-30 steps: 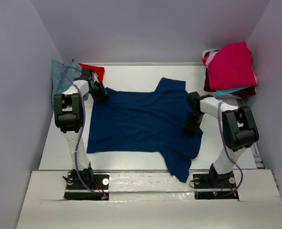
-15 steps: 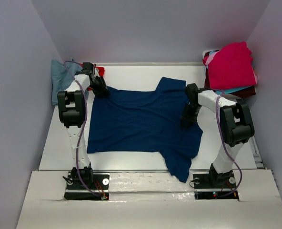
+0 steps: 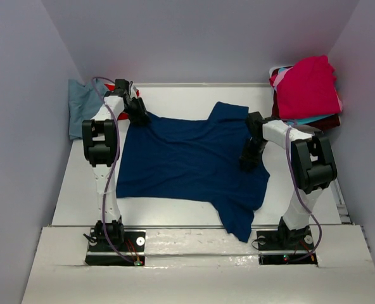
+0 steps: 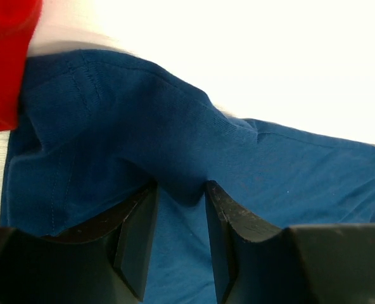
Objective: Fold and stack the t-shirts
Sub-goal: Flatten the tshirt out
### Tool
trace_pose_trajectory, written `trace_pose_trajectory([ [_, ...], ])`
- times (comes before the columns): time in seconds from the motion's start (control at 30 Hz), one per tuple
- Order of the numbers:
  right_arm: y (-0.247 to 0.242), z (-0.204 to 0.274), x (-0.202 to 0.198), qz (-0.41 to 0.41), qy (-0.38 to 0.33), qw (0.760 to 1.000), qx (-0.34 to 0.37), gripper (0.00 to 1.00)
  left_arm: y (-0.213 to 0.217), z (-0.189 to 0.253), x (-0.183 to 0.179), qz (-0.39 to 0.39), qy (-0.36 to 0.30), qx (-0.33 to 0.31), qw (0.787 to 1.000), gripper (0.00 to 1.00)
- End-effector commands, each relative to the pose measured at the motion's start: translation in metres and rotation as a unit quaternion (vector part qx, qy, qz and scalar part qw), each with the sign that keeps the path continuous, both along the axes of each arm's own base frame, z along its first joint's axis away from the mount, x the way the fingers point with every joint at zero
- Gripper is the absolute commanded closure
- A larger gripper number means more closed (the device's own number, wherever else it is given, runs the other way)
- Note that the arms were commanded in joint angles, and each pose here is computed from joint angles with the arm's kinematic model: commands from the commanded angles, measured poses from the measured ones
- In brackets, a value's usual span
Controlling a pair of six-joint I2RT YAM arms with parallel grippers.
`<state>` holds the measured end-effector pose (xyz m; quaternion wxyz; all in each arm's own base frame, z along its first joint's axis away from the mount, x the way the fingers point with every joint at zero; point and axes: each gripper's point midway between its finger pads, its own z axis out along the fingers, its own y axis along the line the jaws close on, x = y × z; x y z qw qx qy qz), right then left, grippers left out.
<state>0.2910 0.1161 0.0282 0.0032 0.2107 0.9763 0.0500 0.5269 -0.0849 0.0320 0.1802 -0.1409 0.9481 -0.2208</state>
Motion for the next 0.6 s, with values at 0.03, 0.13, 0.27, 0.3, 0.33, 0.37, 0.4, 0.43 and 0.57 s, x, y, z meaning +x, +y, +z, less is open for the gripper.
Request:
trace_pose_trajectory([
  [0.03, -0.005, 0.008, -0.006, 0.003, -0.011, 1.0, -0.001, 0.61, 0.005, -0.01, -0.038, -0.001, 0.025, 0.041, 0.999, 0.52],
  [0.13, -0.008, 0.022, -0.007, 0.003, -0.029, 1.0, -0.005, 0.6, 0.006, 0.043, -0.043, 0.01, -0.051, 0.051, 0.997, 0.51],
  [0.27, -0.011, 0.041, -0.004, 0.007, -0.056, 0.998, -0.007, 0.58, 0.012, 0.072, -0.06, 0.019, -0.085, 0.063, 0.994, 0.5],
  [0.3, -0.01, 0.044, -0.003, 0.007, -0.058, 0.998, -0.005, 0.58, 0.012, 0.077, -0.063, 0.02, -0.089, 0.063, 0.994, 0.5],
  [0.33, -0.011, 0.045, -0.005, 0.009, -0.058, 0.998, -0.006, 0.57, 0.008, 0.088, -0.068, 0.016, -0.106, 0.063, 0.992, 0.5],
  [0.37, -0.011, 0.045, -0.005, 0.011, -0.059, 0.998, -0.005, 0.57, 0.009, 0.095, -0.068, 0.017, -0.115, 0.064, 0.991, 0.5],
  [0.4, -0.011, 0.047, -0.005, 0.011, -0.061, 0.998, -0.004, 0.57, 0.01, 0.098, -0.07, 0.019, -0.12, 0.067, 0.99, 0.49],
  [0.43, -0.011, 0.046, -0.007, 0.013, -0.059, 0.998, -0.003, 0.57, 0.006, 0.101, -0.072, 0.015, -0.123, 0.068, 0.99, 0.49],
  [0.57, -0.008, 0.045, -0.016, 0.018, -0.048, 0.999, 0.009, 0.56, 0.011, 0.1, -0.097, 0.028, -0.088, 0.102, 0.991, 0.49],
])
